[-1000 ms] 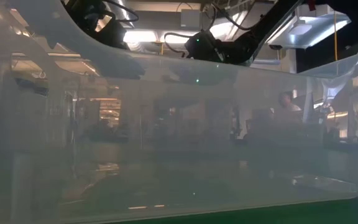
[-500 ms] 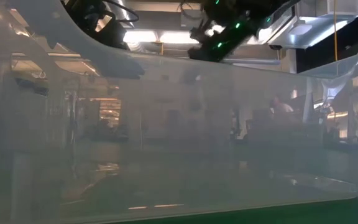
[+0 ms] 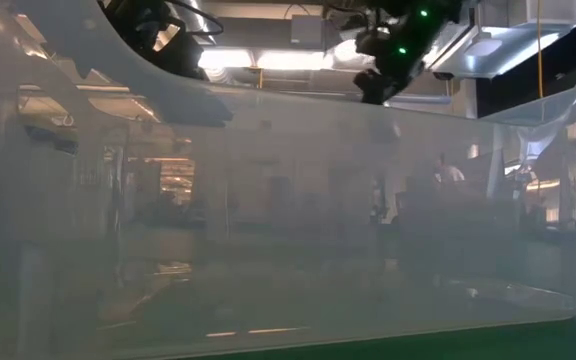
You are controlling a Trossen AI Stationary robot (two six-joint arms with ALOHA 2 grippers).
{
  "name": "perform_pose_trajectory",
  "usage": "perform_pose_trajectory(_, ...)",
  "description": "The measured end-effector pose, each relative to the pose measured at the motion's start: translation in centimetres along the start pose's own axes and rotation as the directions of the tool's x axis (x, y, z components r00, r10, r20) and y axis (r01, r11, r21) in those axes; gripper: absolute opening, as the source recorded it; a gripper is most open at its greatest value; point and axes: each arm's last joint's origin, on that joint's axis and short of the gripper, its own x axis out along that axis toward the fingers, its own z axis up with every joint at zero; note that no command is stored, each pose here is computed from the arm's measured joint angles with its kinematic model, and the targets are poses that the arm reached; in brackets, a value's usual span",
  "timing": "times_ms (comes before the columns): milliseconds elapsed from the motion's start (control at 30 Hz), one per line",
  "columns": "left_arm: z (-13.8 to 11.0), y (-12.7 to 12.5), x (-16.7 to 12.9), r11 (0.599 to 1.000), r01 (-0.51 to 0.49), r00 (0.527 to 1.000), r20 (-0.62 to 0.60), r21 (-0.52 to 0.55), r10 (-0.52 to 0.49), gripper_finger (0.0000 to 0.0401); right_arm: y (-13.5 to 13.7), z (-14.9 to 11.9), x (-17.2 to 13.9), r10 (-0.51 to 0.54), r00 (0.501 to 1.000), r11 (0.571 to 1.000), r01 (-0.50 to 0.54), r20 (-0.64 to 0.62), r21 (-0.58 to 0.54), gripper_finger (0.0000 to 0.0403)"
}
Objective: Sort spices by type
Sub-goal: Put the golden spice bottle into the top white bin
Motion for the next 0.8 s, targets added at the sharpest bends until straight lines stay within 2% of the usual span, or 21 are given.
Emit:
perform_pose_trajectory(100, 0.0, 0.0, 0.0, 1.0, 0.0, 1.0, 0.0, 0.0, 0.0, 0.0324, 0.0, -2.3, 0.0, -0.04, 0.998, 0.999, 0.04, -0.05, 0.001, 0.0284)
perform_pose_trajectory(367, 0.0, 0.0, 0.0, 1.0, 0.0, 1.0, 0.0, -0.001, 0.0, 0.0324, -0.7, -6.6, -1.1, -0.107, 0.991, 0.984, 0.117, -0.081, 0.131, 0.0284)
perform_pose_trajectory(700, 0.0, 0.0, 0.0, 1.0, 0.0, 1.0, 0.003, 0.0, 0.0, 0.0324, -0.1, -9.7, -0.7, -0.132, 0.984, 0.974, 0.151, -0.12, 0.17, 0.0284)
perform_pose_trajectory(800, 0.0, 0.0, 0.0, 1.0, 0.0, 1.0, 0.003, 0.0, 0.0, 0.0324, 0.1, -10.3, -0.5, -0.186, 0.976, 0.965, 0.204, -0.115, 0.168, 0.0284)
